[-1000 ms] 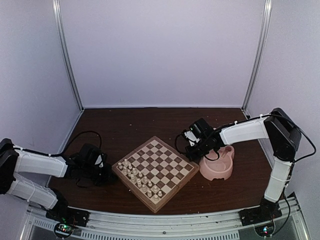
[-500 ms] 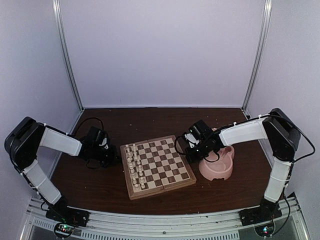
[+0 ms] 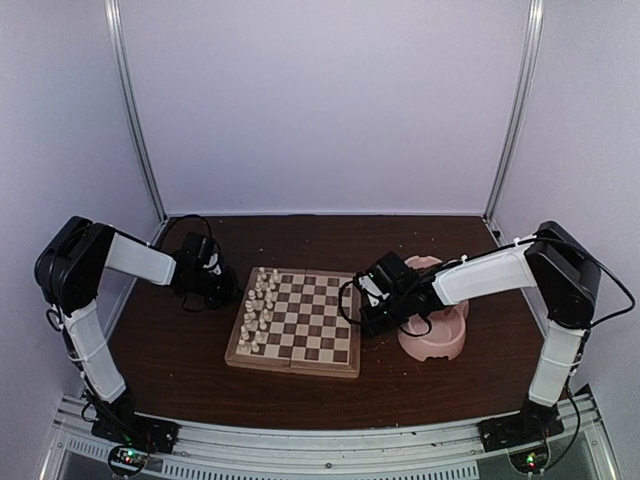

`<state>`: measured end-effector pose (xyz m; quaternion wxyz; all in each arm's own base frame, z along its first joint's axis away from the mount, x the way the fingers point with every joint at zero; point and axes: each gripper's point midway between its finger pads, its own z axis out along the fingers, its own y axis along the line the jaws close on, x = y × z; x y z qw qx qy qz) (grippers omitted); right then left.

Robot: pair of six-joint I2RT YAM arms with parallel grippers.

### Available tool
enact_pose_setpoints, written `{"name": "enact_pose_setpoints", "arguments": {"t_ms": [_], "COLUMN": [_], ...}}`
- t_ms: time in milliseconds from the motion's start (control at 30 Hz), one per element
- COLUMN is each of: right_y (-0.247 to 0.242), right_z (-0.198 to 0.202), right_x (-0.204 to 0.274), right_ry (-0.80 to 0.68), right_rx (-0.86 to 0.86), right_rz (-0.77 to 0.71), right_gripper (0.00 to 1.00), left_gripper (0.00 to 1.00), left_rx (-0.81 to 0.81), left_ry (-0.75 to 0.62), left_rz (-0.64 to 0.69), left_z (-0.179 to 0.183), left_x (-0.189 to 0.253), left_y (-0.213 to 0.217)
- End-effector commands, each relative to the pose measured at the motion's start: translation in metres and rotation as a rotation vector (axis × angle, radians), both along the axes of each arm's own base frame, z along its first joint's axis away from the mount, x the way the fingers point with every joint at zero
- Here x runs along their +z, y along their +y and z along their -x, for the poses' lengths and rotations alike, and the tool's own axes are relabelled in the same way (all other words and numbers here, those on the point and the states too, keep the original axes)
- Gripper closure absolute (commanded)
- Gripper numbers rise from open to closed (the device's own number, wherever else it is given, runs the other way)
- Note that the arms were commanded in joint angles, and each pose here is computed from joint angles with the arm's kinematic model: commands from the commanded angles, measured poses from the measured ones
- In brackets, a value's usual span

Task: Set up the chess pieces on the board
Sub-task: Adjust the chessboard at the center of the board.

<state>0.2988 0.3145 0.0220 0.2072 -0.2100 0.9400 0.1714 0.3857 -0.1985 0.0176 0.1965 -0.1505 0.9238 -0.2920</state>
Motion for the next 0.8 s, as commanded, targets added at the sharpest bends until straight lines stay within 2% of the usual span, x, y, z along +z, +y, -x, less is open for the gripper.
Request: {"name": "enact_pose_setpoints", "arguments": {"t_ms": [0, 200, 333, 467, 533, 667, 767], "right_y": [0.024, 0.002, -0.012, -0.041, -0.056, -0.085, -0.098], "right_z": [0.023, 0.012, 0.004, -0.013, -0.022, -0.044, -0.06], "right_x": [0.005, 0.047, 0.066, 0.086, 0.095, 0.112, 0.106], "right_ry": [-0.023, -0.178, -0.255, -0.341, -0.364, -0.407, -0.398], "right_rx": [0.046, -0.02, -0.075, -0.18, -0.223, -0.287, -0.314], "right_rz": [-0.05, -0.052, -0.035, 0.061, 0.094, 0.194, 0.269], "right_gripper": [1.0, 0.99, 0.94, 0.89, 0.84, 0.66, 0.63], "left_gripper": [1.0, 1.0, 0.97, 0.94, 0.9, 0.76, 0.73], "left_rx": [-0.131, -0.082, -0.043, -0.035, -0.022, -0.001, 0.014], "left_ry": [0.017, -0.101, -0.128, -0.225, -0.282, -0.359, -0.386], "left_rz": [0.035, 0.004, -0.117, -0.185, -0.195, -0.203, -0.227], "left_z": [0.011, 0.015, 0.019, 0.026, 0.03, 0.036, 0.04], "left_x": [-0.003, 0.03, 0.055, 0.083, 0.094, 0.107, 0.109], "left_y": [-0.015, 0.009, 0.034, 0.049, 0.055, 0.062, 0.069]}}
